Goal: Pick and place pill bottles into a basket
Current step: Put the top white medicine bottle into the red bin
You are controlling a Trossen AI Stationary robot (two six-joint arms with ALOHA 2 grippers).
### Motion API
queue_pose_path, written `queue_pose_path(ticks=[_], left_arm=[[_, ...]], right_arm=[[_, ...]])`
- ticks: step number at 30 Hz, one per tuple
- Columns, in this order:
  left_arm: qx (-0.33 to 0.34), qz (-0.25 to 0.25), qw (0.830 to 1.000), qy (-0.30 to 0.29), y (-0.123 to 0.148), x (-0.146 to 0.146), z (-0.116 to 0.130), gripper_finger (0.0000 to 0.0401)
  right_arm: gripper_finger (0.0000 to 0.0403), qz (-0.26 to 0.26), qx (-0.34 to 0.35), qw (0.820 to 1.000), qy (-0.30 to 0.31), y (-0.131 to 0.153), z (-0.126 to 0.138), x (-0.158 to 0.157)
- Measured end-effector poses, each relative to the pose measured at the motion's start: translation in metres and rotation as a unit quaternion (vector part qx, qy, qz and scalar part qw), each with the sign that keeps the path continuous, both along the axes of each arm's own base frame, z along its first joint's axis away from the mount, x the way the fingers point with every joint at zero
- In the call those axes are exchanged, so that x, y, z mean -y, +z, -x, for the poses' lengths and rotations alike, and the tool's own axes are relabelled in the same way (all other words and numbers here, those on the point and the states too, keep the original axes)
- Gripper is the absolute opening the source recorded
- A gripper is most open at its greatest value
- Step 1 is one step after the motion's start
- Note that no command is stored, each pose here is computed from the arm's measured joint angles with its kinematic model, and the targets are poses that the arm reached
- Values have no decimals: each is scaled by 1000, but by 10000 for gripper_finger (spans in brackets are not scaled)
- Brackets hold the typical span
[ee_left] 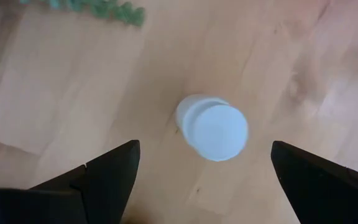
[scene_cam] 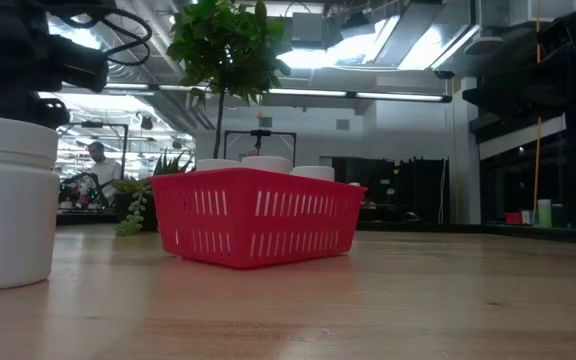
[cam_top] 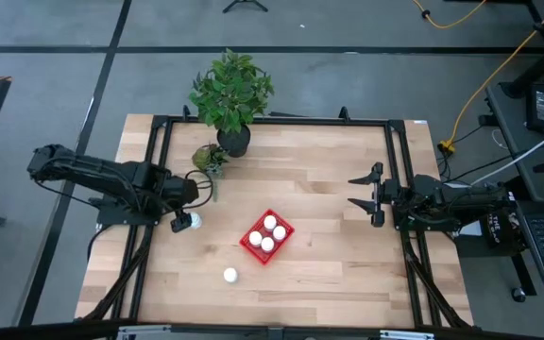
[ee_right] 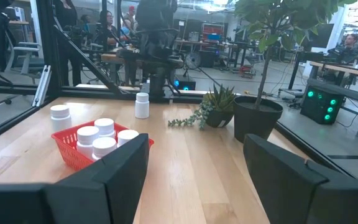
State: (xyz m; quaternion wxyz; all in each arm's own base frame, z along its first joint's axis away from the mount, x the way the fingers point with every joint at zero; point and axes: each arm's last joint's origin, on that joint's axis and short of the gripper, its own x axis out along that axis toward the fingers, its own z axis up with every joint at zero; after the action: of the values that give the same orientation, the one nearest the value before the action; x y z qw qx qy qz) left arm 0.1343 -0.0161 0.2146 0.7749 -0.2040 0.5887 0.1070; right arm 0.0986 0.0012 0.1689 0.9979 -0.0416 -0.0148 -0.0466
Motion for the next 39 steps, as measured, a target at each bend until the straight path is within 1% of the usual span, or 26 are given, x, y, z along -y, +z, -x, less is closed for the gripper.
queue_pose_path(ticks=[6,11,17,30,35,39], left_arm=[[17,9,1000,-6,1,6,-2,354],[18,11,1000,5,1,9,-4,354],[15,7,1000,-6,-3,13,-10,354],[-23,-13,999,-27,-16,16,-21,354],[-7,-14,999,-32,-20,17,-26,354],[-10,-11,999,-35,-32,17,-23,354]], right_arm=[[264,0,0,1000,0,0,0,0],[264,0,0,1000,0,0,0,0],[264,0,0,1000,0,0,0,0],[264,0,0,1000,0,0,0,0],[264,0,0,1000,0,0,0,0],[264,0,0,1000,0,0,0,0]])
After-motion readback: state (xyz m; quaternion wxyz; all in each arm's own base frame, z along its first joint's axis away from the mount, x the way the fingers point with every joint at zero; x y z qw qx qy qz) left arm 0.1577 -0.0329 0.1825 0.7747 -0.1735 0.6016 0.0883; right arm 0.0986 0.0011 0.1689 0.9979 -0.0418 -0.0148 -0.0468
